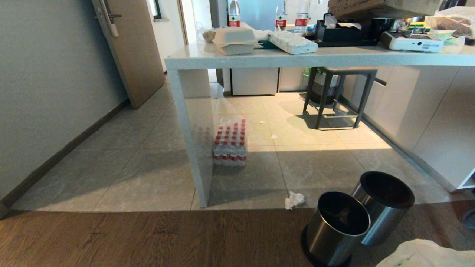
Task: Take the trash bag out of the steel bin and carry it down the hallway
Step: Put the trash bag at the door
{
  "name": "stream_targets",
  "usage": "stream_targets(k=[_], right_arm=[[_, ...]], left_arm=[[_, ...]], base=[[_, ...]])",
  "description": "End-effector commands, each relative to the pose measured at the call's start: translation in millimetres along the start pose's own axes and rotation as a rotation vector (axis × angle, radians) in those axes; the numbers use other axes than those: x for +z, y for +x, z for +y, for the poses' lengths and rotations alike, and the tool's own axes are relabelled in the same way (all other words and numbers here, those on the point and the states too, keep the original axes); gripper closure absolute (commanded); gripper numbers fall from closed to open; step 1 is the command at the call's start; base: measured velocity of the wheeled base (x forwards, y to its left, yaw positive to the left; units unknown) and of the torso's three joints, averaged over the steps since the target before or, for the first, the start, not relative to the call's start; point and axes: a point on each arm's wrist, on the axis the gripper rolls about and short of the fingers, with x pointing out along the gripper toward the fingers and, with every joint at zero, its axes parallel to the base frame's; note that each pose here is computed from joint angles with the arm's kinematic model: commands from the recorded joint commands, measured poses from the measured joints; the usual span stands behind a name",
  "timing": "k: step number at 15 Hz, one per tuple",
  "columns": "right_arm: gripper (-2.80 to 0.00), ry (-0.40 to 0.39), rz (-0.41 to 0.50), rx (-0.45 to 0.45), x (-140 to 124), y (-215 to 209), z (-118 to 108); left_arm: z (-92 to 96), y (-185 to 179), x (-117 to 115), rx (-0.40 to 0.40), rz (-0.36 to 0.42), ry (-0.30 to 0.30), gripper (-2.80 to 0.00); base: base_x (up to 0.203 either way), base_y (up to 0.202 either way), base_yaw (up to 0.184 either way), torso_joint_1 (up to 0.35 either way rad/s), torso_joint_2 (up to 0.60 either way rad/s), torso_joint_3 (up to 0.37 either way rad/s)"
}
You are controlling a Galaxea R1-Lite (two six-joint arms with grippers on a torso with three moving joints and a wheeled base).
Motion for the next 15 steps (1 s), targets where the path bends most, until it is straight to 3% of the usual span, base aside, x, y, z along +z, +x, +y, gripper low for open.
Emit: stream_targets(k=[1,9,15], right_arm=[[0.0,-0.001,-0.039,-0.001,-1.0,-2.9,0.1],[0.0,-0.001,-0.039,-0.001,-1.0,-2.9,0.1],[0.0,-0.001,-0.039,-0.003,-1.0,-2.9,0.0]], left_arm=[[0.0,0.0,0.1,0.0,-0.001,0.001,0.0],[0.0,0.0,0.1,0.0,-0.001,0.0,0.0],[0.0,0.0,0.1,0.0,-0.001,-0.002,0.0]], base=[[0.0,0.0,0.0,0.002,0.03,0.076],[0.0,0.0,0.0,0.001,0.01,0.009],[0.0,0.174,0.0,0.002,0.01,0.003]])
